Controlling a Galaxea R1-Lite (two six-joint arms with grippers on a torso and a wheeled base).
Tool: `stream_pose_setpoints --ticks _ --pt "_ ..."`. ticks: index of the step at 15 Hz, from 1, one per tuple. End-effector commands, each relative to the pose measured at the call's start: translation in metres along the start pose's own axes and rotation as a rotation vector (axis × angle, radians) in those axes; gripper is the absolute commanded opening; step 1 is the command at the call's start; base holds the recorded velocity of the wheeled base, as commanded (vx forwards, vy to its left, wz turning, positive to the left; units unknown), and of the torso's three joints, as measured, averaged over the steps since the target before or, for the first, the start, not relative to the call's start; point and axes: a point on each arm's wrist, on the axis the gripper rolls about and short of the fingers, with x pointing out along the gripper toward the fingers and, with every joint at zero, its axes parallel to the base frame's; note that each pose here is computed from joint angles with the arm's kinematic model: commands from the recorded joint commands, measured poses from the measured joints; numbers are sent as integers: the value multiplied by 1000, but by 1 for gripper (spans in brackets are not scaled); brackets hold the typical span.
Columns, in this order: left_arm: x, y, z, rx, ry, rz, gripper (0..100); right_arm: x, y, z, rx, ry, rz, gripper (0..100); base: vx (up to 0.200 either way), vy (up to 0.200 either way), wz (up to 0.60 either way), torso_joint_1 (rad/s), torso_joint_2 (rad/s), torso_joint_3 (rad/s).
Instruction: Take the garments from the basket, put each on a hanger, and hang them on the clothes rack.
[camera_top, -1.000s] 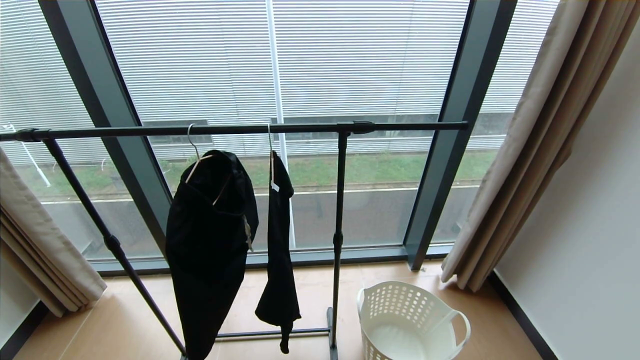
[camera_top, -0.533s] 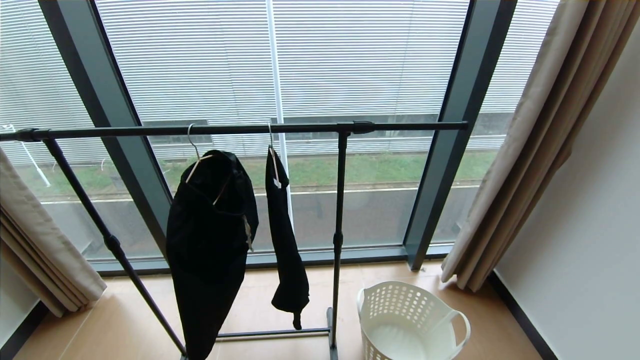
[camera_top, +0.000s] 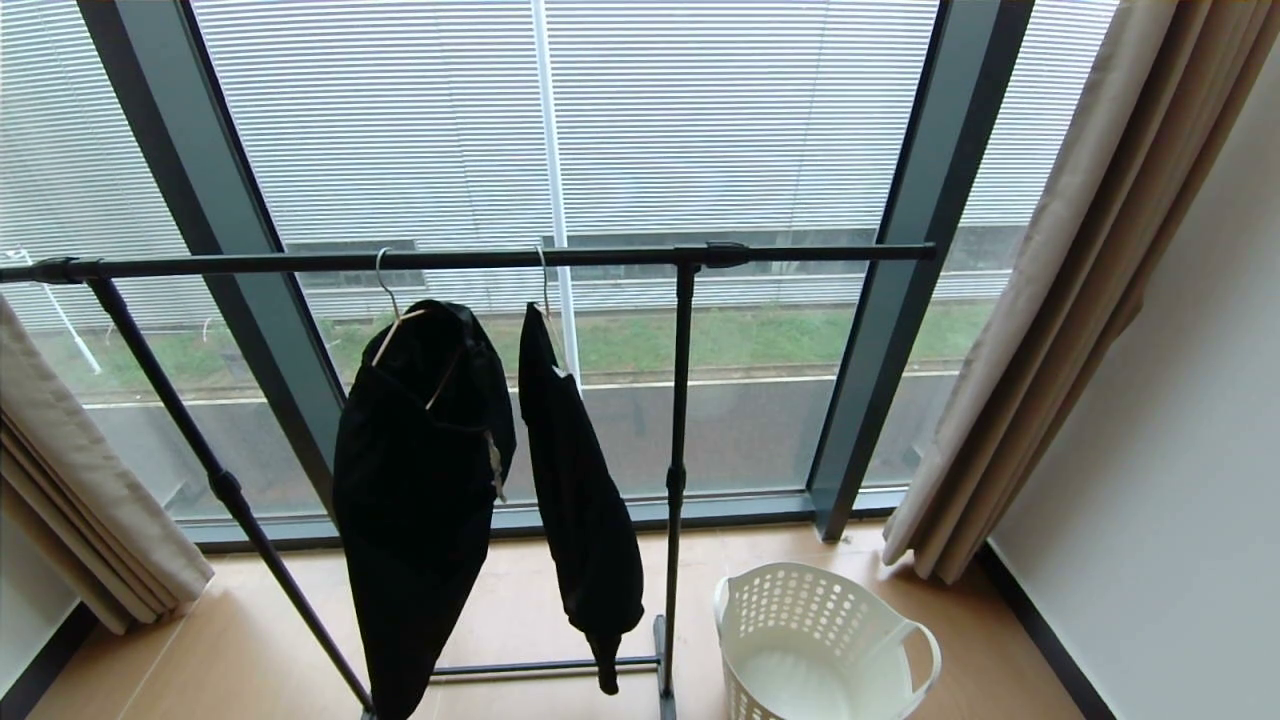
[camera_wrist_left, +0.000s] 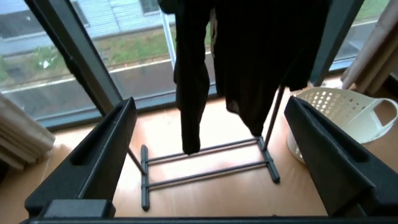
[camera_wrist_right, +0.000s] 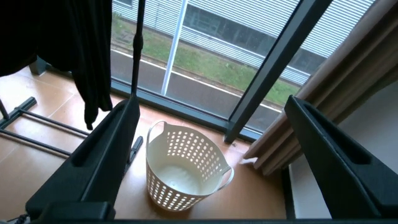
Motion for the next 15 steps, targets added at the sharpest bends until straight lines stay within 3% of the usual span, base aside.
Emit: stream_pose_setpoints --ticks 1,3,7,9,14,15 --pt "-3 -1 -1 1 -36 6 100 1 0 -2 13 4 -6 100 0 0 0 0 0 0" --pt "-3 -1 -1 1 -37 4 100 1 -1 -2 73 18 -61 100 0 0 0 0 0 0" --pt "-3 -1 -1 -23 -40 3 100 1 -1 -3 164 16 -71 100 0 0 0 0 0 0" --pt "-3 -1 -2 -96 -38 6 100 1 -1 -3 181 15 -70 100 0 0 0 0 0 0" --pt "-3 -1 -2 -94 -38 9 100 1 -1 -3 197 15 -76 100 0 0 0 0 0 0" --pt "-3 -1 -2 -94 -38 9 100 2 -3 -5 196 24 -149 100 0 0 0 0 0 0"
